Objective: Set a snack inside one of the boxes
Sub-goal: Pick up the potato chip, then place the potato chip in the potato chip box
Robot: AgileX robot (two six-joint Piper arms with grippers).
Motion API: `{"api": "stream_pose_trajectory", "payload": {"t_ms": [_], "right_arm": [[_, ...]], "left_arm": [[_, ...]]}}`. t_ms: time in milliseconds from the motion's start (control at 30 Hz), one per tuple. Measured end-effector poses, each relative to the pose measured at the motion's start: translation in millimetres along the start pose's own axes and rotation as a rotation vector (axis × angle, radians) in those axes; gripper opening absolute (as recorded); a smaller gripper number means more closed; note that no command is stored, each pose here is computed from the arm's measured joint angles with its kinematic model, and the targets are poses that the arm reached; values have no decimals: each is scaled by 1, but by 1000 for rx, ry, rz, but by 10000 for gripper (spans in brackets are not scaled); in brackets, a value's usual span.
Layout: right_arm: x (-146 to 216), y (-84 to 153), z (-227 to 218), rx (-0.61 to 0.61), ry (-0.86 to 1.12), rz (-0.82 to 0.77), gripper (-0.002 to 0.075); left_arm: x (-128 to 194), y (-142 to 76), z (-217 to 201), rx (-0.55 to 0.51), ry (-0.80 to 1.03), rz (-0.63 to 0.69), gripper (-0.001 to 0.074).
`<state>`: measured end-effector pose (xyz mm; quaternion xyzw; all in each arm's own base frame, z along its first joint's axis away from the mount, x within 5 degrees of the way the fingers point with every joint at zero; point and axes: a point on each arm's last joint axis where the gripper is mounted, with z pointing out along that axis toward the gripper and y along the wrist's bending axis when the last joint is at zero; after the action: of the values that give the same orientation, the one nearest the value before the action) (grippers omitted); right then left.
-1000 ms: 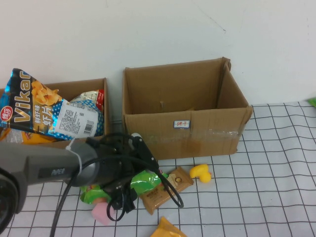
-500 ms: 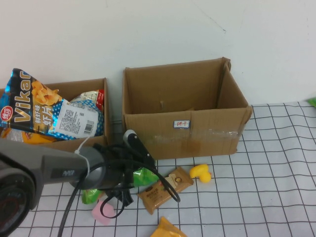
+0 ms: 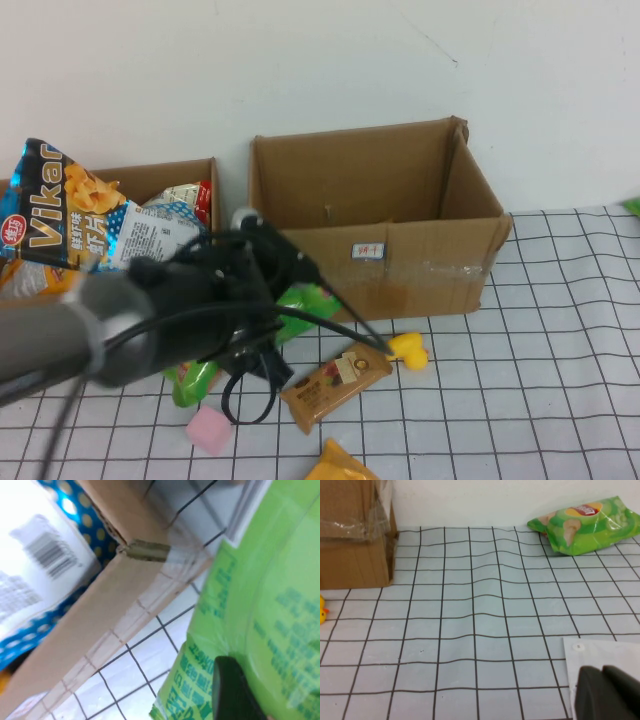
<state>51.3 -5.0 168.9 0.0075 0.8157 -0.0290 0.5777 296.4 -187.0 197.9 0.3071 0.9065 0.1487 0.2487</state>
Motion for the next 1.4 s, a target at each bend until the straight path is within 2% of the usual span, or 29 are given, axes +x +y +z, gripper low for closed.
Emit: {"api": "stream_pose_trajectory", "payload": {"t_ms": [100,200,333,433,600,800,1100,1267,1400], "right_arm": [[0,0,0,0,0,0,-1],[0,0,0,0,0,0,-1],[0,0,0,0,0,0,-1],[0,0,0,0,0,0,-1],[0,0,0,0,0,0,-1],[0,0,0,0,-2,0,-1],[0,0,0,0,-2,0,-1],[0,0,0,0,-2,0,-1],[0,0,0,0,-2,0,-1]], "left_arm": [[-2,4,-50,21,-90,-21,291],[0,19,-92,31,-198,-68,291],[10,56,-128,3,-313,-173,290],[19,89,-136,-44,-360,-270,290],[26,137,-126,-101,-444,-404,290],[23,172,-93,-117,-547,-484,290],[34,237,-57,-232,-490,-636,290],[52,257,-43,-237,-443,-775,290],[56,257,-23,-196,-397,-837,290]]}}
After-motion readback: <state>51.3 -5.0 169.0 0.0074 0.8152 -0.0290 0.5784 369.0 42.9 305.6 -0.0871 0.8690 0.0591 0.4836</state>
